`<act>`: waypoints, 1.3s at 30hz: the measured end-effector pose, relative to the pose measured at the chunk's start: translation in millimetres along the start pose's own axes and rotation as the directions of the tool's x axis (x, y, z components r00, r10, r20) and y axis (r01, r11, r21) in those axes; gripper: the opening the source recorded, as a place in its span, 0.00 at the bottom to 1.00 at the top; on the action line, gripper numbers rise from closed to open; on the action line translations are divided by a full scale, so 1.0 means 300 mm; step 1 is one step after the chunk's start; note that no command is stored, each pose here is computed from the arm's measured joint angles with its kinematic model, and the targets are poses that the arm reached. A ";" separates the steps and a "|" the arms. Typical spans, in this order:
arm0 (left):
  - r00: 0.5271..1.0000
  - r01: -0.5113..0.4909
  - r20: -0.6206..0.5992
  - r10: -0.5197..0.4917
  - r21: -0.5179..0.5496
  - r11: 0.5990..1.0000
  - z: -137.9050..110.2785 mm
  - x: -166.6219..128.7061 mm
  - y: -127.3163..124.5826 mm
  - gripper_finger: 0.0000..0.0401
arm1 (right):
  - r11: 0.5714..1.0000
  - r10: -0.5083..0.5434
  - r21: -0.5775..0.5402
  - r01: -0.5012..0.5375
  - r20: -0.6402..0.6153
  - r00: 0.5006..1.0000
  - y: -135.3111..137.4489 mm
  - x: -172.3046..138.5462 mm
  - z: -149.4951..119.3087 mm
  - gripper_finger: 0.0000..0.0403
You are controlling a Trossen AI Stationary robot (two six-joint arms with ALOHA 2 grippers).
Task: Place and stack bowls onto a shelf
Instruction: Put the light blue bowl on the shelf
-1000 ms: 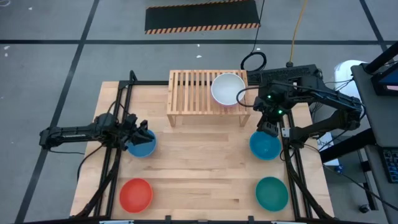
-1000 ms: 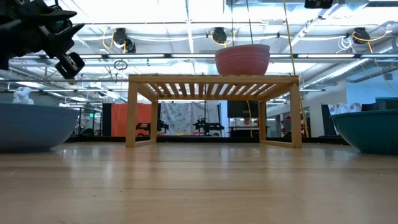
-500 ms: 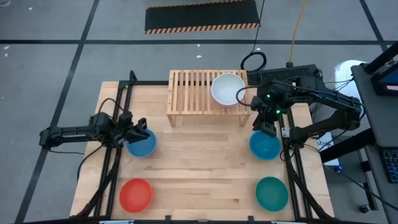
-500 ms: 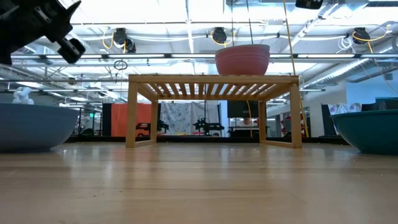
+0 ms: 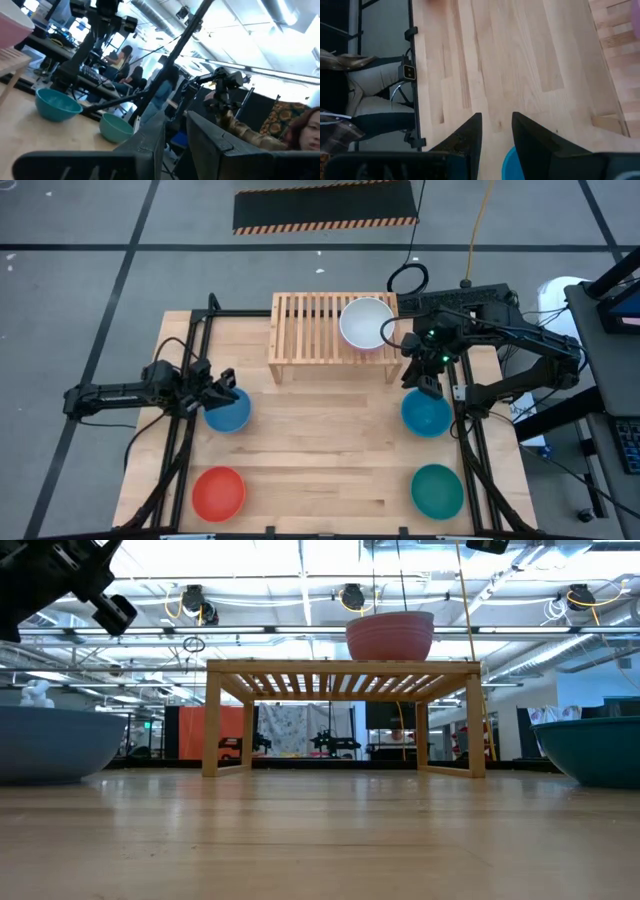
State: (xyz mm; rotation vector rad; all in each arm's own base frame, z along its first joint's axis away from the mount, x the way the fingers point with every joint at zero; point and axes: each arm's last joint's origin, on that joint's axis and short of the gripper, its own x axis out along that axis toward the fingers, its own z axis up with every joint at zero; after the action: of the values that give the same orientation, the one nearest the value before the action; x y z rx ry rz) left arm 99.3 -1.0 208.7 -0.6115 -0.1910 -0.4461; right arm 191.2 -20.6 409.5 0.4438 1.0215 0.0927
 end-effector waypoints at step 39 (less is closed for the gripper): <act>0.809 -0.502 -0.485 0.333 -0.274 0.820 0.297 0.034 -0.238 0.09 | 0.998 0.019 -0.061 -0.014 0.088 0.996 0.006 -0.001 0.030 0.25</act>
State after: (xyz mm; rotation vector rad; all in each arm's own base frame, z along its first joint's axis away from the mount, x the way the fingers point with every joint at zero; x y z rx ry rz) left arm 71.8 -3.8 320.1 -0.9107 0.4609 -0.1601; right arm 198.8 -21.8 414.6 0.3979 0.9255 0.1175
